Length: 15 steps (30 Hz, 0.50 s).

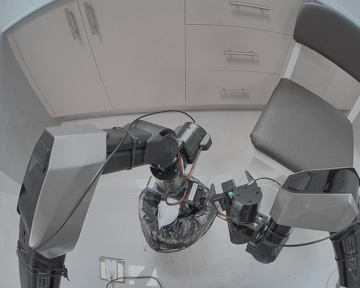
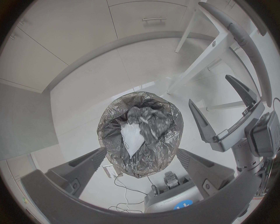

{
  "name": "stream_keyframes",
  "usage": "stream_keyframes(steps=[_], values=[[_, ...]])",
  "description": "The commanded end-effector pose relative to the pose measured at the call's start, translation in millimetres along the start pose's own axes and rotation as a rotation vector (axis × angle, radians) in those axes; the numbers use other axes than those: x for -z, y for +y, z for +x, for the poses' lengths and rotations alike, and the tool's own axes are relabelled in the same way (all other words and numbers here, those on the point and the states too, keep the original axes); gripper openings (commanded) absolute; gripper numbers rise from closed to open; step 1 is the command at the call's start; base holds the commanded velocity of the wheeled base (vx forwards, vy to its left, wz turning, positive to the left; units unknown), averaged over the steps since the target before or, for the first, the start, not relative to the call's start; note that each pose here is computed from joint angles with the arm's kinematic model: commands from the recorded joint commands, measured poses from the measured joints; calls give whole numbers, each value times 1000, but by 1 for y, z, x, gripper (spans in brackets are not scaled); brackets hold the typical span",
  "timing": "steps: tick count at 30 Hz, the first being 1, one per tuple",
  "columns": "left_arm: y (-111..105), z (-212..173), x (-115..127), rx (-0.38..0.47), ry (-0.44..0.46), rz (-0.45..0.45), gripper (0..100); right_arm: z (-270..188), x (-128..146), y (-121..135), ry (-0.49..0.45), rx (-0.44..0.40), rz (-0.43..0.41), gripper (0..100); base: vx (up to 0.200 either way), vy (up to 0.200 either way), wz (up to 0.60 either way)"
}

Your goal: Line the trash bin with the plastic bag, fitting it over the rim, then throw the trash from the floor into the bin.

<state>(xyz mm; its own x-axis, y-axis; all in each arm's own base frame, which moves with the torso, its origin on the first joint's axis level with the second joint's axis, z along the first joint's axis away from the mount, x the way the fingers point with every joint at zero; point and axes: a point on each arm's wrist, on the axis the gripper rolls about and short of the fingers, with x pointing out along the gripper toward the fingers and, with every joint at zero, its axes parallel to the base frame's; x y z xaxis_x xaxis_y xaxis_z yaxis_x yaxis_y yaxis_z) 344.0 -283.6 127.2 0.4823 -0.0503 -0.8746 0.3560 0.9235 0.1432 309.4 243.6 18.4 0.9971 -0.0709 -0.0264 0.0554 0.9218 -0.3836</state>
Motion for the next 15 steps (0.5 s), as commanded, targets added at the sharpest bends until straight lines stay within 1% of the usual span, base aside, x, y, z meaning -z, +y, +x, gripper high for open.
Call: stream_keyframes(steps=[1, 3, 4, 7, 12, 13, 15], values=[[2, 1, -2, -2, -11, -10, 100, 0, -3, -1, -14, 5, 15, 100, 0, 0, 0], [2, 1, -3, 0, -20, -13, 100, 0, -3, -1, -14, 5, 15, 100, 0, 0, 0], [2, -4, -5, 7, -43, -16, 100, 0, -3, -1, -13, 5, 14, 100, 0, 0, 0], [2, -14, -7, 4, -70, -20, 100, 0, -2, -1, -12, 5, 13, 100, 0, 0, 0], [3, -14, -7, -9, -75, -22, 100, -1, -3, -1, -15, 4, 15, 100, 0, 0, 0], [3, -14, -7, -9, -75, -24, 0, -1, -3, -1, -14, 4, 14, 100, 0, 0, 0], [2, -15, -7, -8, -74, -22, 0, -1, -3, -1, -15, 4, 15, 100, 0, 0, 0]])
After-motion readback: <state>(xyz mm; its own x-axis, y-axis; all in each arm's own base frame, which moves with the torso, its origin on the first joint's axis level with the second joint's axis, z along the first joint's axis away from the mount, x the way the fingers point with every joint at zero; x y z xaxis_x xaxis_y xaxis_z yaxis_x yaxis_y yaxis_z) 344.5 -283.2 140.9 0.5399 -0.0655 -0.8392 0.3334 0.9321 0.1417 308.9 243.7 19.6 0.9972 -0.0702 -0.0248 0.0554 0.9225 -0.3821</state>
